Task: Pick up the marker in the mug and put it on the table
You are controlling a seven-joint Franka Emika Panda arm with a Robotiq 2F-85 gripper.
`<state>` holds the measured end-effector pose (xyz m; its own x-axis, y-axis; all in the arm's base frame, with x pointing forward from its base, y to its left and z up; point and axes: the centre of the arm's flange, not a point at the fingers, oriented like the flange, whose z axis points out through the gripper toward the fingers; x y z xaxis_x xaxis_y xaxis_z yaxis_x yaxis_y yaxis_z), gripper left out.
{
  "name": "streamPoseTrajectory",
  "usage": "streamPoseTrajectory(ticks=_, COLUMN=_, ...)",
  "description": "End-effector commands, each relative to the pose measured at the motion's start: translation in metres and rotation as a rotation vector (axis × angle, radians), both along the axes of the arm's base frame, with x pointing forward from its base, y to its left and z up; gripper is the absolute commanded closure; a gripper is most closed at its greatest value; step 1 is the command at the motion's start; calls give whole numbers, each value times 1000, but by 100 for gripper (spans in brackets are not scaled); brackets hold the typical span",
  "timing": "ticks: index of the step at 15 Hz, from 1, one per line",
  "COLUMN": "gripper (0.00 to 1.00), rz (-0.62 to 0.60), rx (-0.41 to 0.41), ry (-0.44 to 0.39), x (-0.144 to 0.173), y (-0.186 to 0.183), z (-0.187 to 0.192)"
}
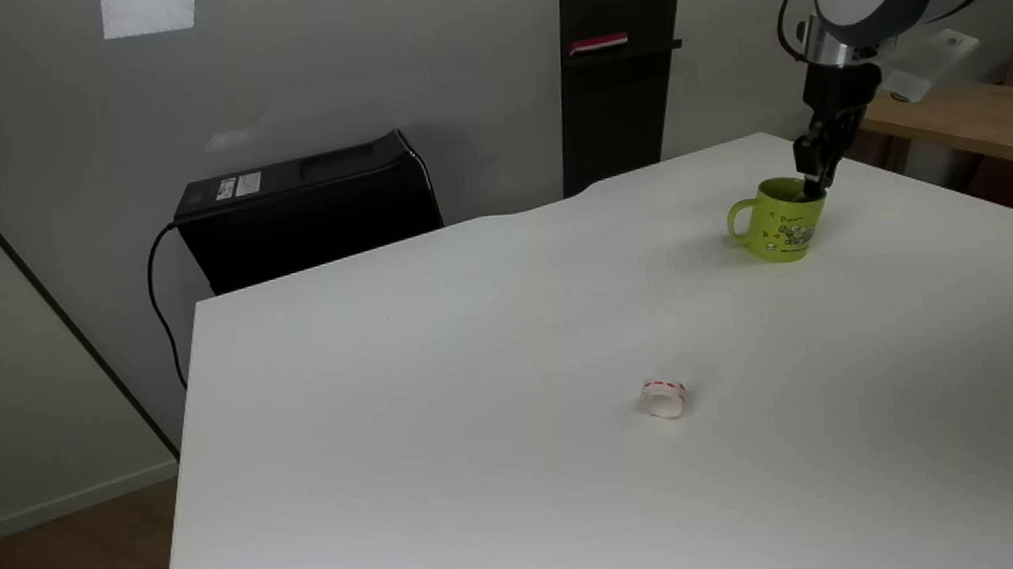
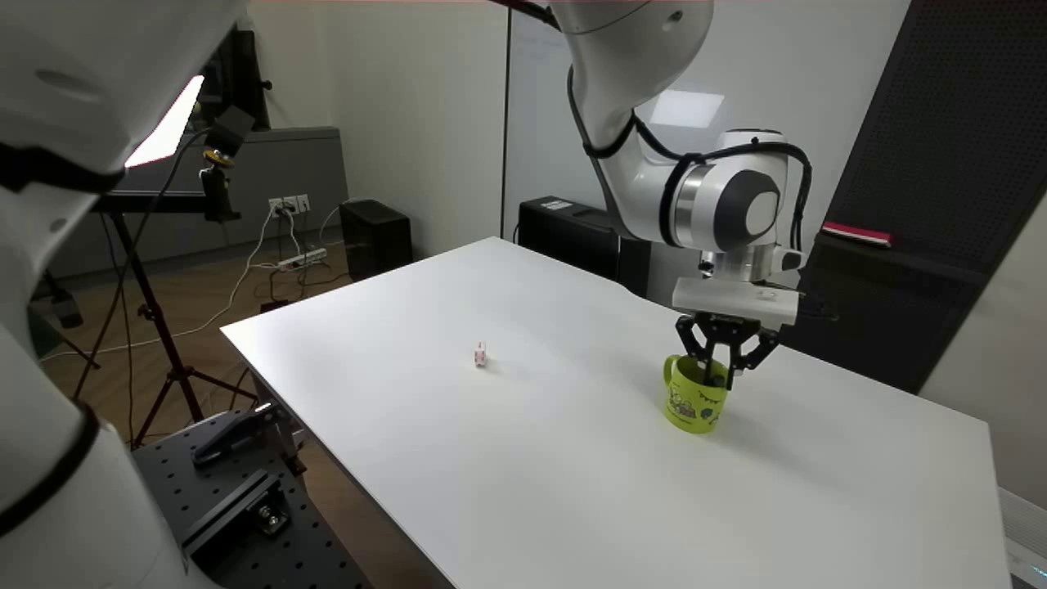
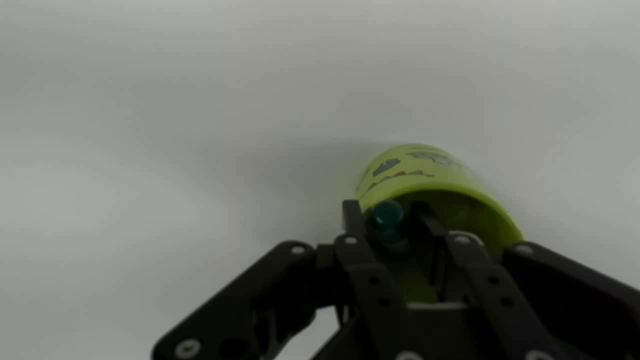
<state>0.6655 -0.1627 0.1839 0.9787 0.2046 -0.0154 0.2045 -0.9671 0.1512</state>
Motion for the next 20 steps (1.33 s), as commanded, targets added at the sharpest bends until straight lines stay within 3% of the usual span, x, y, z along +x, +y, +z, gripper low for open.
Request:
streamPoseTrajectory(ticks=1, gripper=99, rz=-31, rx=-18, ry=20, x=2, y=1, z=-4)
streamPoseTrajectory(ticks=7, gripper=95, rz=-51, rx=-5, ry=43, x=6, y=2, z=-1)
streamPoseTrajectory(ticks=20, gripper=95, rz=-55, rx=1, ry=36, x=19, y=11, z=43)
